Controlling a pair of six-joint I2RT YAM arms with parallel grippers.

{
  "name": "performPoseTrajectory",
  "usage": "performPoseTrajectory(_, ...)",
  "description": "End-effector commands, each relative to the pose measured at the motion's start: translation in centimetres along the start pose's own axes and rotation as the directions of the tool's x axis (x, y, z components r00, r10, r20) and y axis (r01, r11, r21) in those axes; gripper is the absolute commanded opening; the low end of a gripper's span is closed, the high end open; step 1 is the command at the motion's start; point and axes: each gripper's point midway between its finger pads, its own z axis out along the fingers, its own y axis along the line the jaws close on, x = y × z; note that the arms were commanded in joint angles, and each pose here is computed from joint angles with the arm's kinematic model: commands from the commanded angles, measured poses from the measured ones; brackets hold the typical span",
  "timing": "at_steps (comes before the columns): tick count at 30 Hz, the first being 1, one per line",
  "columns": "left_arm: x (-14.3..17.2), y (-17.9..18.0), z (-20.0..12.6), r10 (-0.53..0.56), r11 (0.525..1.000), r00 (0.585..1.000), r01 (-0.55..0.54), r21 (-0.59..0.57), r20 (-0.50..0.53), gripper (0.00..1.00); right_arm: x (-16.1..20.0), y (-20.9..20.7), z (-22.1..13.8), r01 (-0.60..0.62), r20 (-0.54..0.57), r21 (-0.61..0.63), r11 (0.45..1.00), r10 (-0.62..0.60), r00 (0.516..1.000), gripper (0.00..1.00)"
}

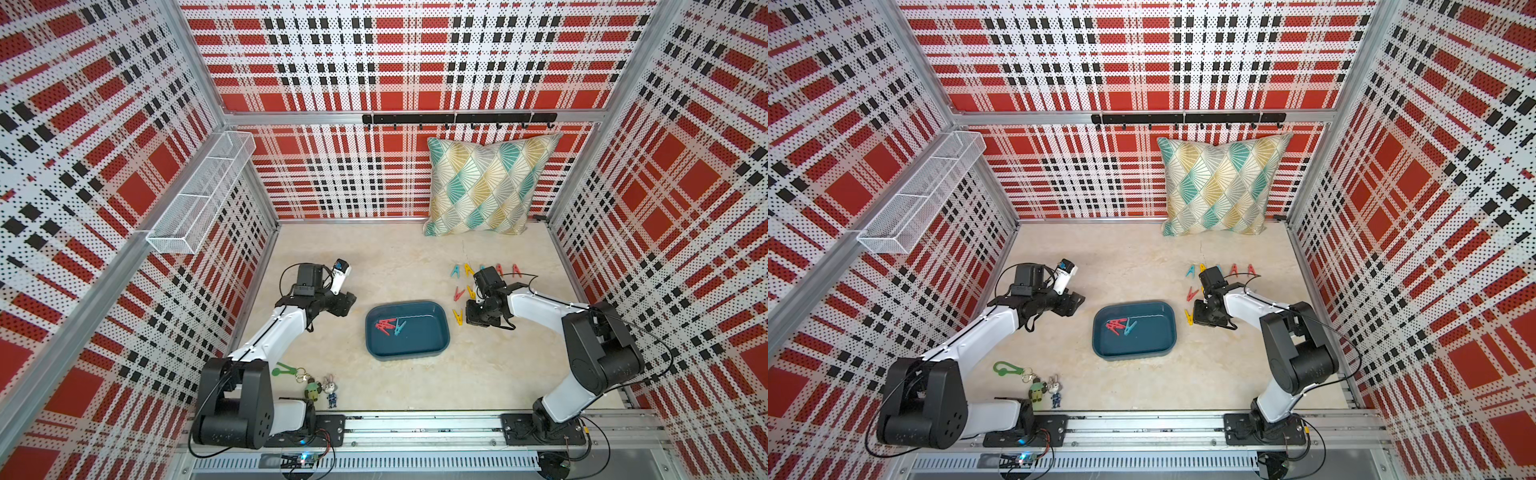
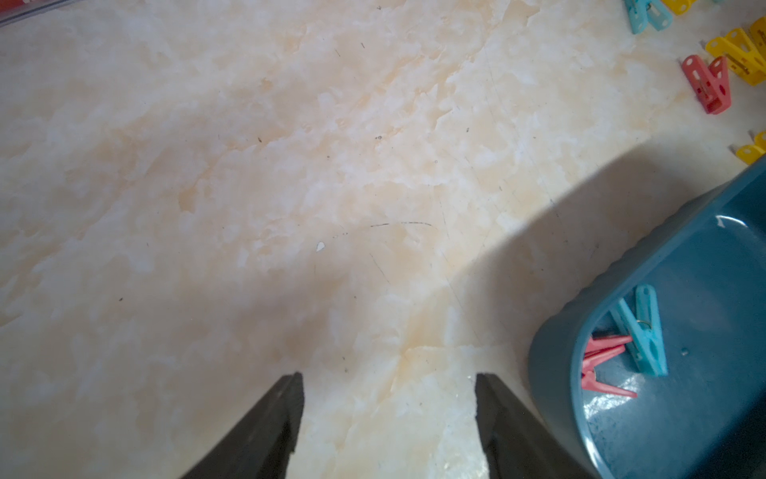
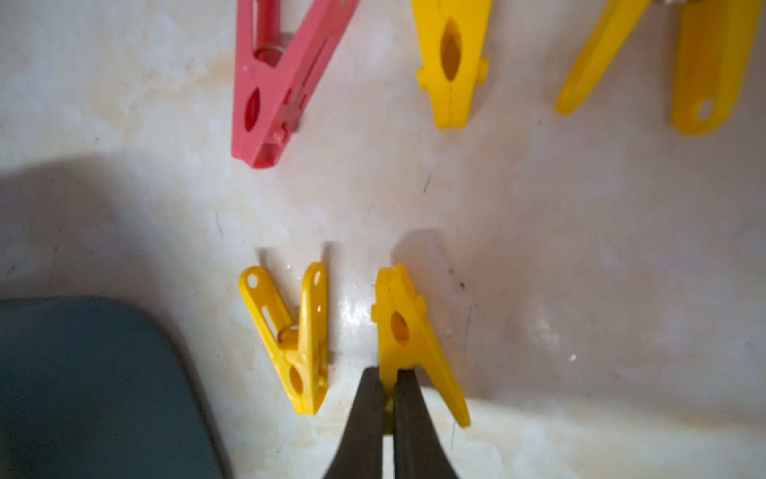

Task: Take the clothespins out of the storage box
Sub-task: Place the clothespin at the center of the board.

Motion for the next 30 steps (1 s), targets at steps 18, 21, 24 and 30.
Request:
performPoseTrajectory(18,0.1,-0.3,0.2,0.016,1.000,1.000,-0.016,0.006,-0.001,0.72,-1.3,1.3,-4.2,-0.038,0.071,-0.048,0.998,0.042,0.997,0.25)
performPoseTrajectory(21,0.1,-0.2,0.2,0.016,1.000,1.000,-0.016,0.002,-0.002,0.72,-1.3,2.4,-6.2,-0.023,0.088,-0.098,0.995,0.032,0.996,0.29)
performPoseTrajectory(24,0.0,-0.1,0.1,0.017,1.000,1.000,-0.017,-0.001,0.001,0.72,-1.1,3.4,-8.2,-0.009,0.116,-0.149,0.989,0.027,0.993,0.31)
performPoseTrajectory(30,0.1,0.0,0.1,0.016,1.000,1.000,-0.016,-0.009,-0.002,0.71,-0.9,8.5,-12.2,0.093,0.220,-0.268,0.959,-0.033,0.975,0.32)
